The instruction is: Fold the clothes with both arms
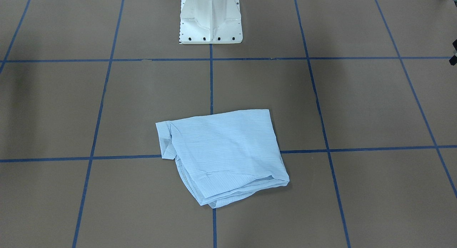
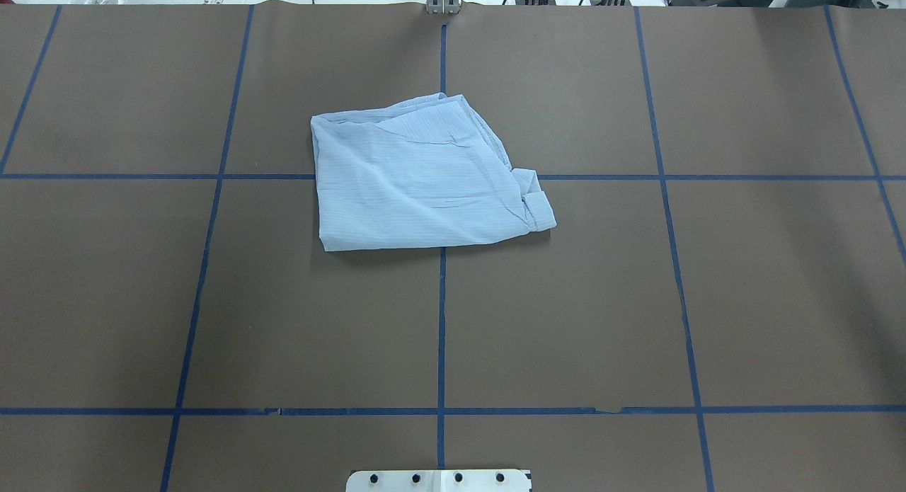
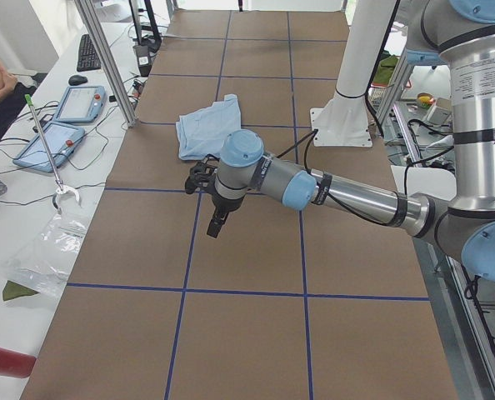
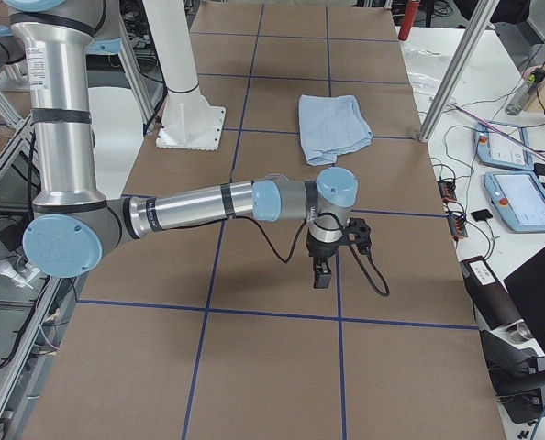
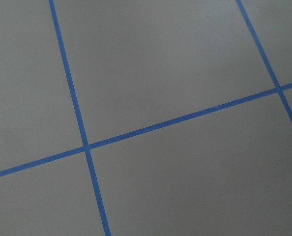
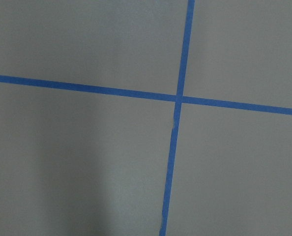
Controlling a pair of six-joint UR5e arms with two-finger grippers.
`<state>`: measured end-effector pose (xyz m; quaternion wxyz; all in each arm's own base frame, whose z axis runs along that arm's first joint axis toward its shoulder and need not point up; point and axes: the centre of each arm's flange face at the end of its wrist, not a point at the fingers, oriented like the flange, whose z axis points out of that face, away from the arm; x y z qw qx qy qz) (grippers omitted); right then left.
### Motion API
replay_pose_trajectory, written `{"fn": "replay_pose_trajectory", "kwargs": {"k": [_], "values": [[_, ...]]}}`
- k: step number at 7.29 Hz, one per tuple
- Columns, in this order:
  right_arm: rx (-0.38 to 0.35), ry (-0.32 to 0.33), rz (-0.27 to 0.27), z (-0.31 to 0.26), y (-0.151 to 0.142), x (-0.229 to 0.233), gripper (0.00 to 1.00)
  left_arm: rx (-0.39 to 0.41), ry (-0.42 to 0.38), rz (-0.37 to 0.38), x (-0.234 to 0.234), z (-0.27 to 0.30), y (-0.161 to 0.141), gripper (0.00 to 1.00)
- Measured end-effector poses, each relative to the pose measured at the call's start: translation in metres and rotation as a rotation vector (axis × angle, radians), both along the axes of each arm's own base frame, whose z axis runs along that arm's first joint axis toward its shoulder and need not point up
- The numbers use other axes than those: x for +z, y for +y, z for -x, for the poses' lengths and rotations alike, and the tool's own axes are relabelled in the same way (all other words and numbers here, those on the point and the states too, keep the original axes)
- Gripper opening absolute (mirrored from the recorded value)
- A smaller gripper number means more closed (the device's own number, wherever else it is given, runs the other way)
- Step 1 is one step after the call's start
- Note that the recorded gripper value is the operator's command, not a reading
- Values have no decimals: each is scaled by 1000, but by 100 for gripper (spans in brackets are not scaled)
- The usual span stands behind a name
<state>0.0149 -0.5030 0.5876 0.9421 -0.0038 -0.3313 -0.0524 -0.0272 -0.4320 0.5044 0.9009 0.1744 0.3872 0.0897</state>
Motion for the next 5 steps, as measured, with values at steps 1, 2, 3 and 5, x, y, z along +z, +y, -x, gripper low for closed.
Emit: {"fn": "replay_pose_trajectory", "kwargs": {"k": [1,2,3,5], "values": [[1,0,8,0,0,4,100,-3,-2,2,0,1,2,99],[1,3,18,0,-1,9,100,-6,-3,5,0,1,2,100],[1,6,23,1,-7,12,100,-6,-3,3,-1,1,3,100],[4,7,10,4,-32,3,100,-9,-2,12,2,2,4,100]]}}
